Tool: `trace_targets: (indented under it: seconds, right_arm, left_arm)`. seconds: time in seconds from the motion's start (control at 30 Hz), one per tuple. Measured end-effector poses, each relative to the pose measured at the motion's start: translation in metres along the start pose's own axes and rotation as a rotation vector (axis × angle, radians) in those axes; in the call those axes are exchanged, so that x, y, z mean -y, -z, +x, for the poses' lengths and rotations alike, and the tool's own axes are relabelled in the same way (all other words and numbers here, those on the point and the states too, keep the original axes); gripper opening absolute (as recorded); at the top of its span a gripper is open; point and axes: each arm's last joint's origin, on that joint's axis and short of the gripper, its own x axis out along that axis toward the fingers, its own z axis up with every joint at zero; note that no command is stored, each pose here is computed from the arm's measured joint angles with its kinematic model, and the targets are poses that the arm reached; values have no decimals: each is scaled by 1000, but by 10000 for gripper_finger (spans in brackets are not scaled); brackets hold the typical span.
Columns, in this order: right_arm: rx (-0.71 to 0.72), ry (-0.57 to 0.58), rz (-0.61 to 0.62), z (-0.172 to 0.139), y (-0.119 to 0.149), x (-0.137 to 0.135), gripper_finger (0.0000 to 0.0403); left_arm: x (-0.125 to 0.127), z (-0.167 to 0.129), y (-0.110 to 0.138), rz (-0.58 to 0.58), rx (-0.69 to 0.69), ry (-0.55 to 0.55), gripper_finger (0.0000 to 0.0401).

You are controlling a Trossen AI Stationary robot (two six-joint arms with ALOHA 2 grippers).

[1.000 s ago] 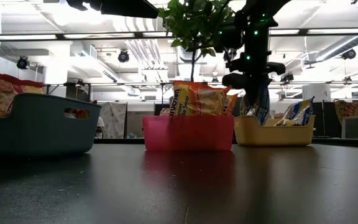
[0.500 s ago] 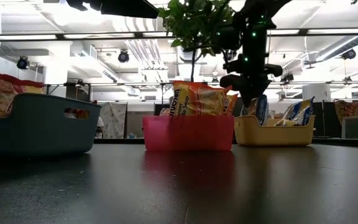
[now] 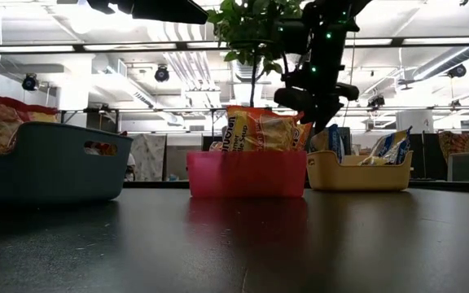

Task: Sort Maruchan noodles
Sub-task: Put the top blue noodle pack into the yellow bin, then put the blue noodle pack into the yellow bin

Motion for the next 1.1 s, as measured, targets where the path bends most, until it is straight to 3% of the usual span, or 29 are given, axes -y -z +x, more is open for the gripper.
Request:
trace_targets:
  seconds: [0.3, 0.6, 0.87, 1.1]
  right_arm:
    - [57, -55, 20, -29, 3, 5, 153]
    - [121, -260, -16, -88, 38, -18, 157]
    - [-127, -565, -121, -122, 91, -56, 131]
    - [-422, -607, -153, -132, 160, -86, 92]
  left_arm:
    - [0, 0, 0, -2, 1, 0, 80]
    - [0, 0, 0, -15, 1, -1, 80]
    - [0, 0, 0, -26, 2, -1, 80]
    - [0, 0, -1, -40, 5, -2, 80]
